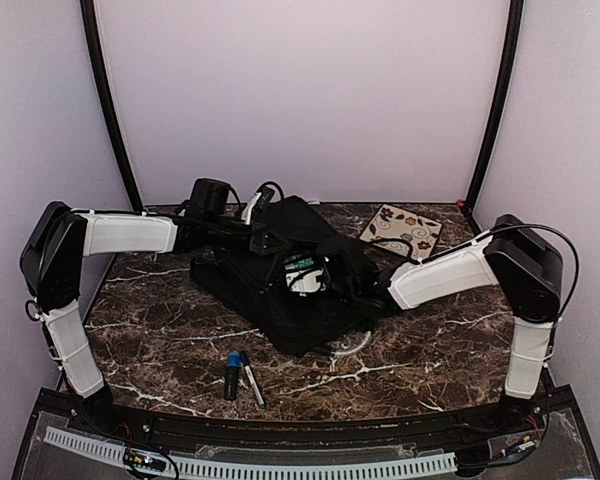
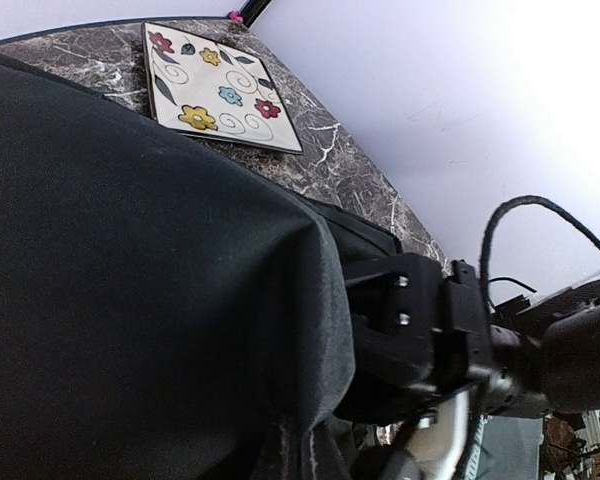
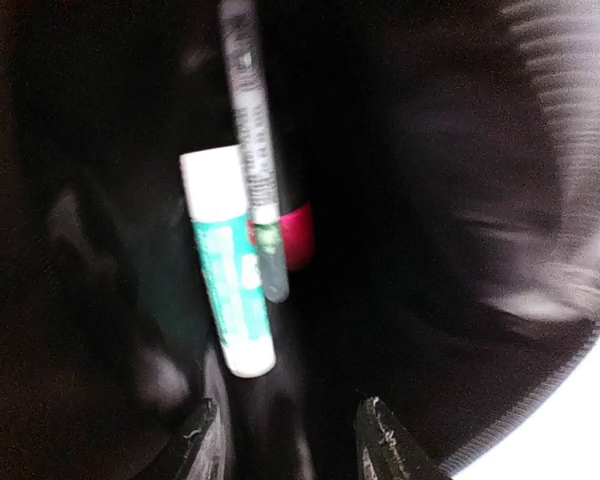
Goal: Pack the student bag
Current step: Place the glue stick in the second largest pocket of the bag, then pick up the pen from the center of the board.
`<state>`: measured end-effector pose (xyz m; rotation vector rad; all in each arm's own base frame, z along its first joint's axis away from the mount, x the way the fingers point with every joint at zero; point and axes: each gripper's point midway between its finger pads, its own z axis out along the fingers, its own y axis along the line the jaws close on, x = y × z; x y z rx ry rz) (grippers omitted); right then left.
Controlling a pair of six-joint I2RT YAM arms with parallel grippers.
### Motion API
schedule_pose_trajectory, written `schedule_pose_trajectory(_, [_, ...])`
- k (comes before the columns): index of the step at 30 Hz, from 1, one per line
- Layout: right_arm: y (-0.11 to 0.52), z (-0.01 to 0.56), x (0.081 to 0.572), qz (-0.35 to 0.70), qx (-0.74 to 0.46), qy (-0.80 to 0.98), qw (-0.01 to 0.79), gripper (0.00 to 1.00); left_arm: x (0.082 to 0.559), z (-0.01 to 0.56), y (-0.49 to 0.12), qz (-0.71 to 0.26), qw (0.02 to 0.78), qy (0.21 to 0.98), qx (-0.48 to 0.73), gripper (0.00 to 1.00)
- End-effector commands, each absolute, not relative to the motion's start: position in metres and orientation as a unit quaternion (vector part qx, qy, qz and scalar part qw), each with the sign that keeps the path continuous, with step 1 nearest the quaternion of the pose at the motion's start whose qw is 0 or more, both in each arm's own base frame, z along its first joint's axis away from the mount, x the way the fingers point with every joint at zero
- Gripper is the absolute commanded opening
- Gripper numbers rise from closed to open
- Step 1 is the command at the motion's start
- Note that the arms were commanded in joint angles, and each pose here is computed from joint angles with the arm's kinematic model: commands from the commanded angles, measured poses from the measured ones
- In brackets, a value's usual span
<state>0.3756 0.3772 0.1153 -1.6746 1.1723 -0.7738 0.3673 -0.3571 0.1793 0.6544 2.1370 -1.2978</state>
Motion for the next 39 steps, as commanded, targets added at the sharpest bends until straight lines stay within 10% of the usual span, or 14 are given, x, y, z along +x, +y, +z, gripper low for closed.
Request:
schedule_pose_trajectory(1, [0.375, 0.138, 0.349, -0.272, -0.673, 0.507, 0.464, 0.46, 0.352, 0.223, -0.367, -0.522, 0.301, 0.746, 0.284, 0.0])
schedule_pose_trajectory(22, [0.425, 0.161, 0.18, 0.229, -0.704, 0.621, 0.256, 0.34, 0.351, 0.217, -0.368, -0.522, 0.293, 0.749, 0.283, 0.0])
schedule_pose_trajectory(39, [0.509, 0.073, 0.12, 0.216, -0.701, 0.66, 0.159, 0.48, 0.352, 0.216, -0.368, -0.522, 0.292, 0.75, 0.282, 0.0])
